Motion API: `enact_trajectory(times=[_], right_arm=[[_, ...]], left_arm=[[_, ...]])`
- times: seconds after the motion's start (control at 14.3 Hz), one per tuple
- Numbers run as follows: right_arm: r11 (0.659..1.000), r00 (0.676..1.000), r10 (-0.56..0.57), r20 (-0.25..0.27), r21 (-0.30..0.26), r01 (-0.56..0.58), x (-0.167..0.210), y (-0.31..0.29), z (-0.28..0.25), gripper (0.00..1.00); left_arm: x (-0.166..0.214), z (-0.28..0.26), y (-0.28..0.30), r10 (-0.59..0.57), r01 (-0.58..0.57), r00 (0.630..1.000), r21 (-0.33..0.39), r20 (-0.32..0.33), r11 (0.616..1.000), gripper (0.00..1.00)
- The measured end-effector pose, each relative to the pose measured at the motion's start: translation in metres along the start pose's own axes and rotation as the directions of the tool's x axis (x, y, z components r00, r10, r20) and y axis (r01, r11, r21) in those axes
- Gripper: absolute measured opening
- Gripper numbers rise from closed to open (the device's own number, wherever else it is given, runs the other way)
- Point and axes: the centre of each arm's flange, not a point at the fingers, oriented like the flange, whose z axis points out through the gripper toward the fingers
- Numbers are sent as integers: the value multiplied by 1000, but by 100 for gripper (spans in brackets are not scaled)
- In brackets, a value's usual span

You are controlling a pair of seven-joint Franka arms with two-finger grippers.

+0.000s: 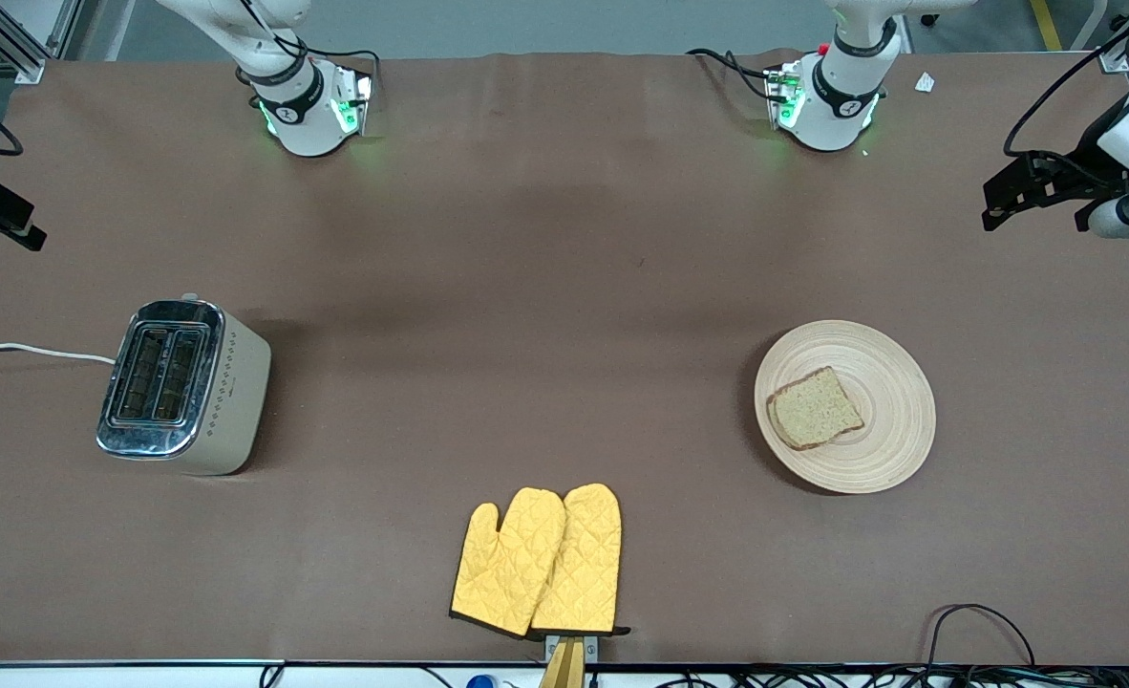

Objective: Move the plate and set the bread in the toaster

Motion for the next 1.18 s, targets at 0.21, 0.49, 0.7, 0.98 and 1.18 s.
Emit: enact_trajectory(times=[0.21, 0.49, 0.7, 0.98, 1.18], right_arm=[[1000, 1000, 1, 0, 0, -1, 0, 0, 0, 100], [1000, 1000, -3, -3, 0, 3, 0, -2, -1, 100], [1000, 1000, -3, -19, 1, 3, -1, -3, -9, 100], [1000, 1000, -2, -16, 1, 2, -1, -2, -9, 100], [1000, 1000, -6, 8, 1, 6, -4, -4, -7, 100]], left_arm=[[0, 0, -1, -3, 3, 1000, 0, 1, 1000, 100], [7, 10, -15, -28, 28, 999, 0, 16, 1000, 100], [41, 47, -59, -95, 95, 995, -33, -10, 995, 100], [84, 131, -117, -159, 162, 987, -168, 30, 972, 100], [103, 201, -170, -162, 170, 985, -268, 52, 948, 100]])
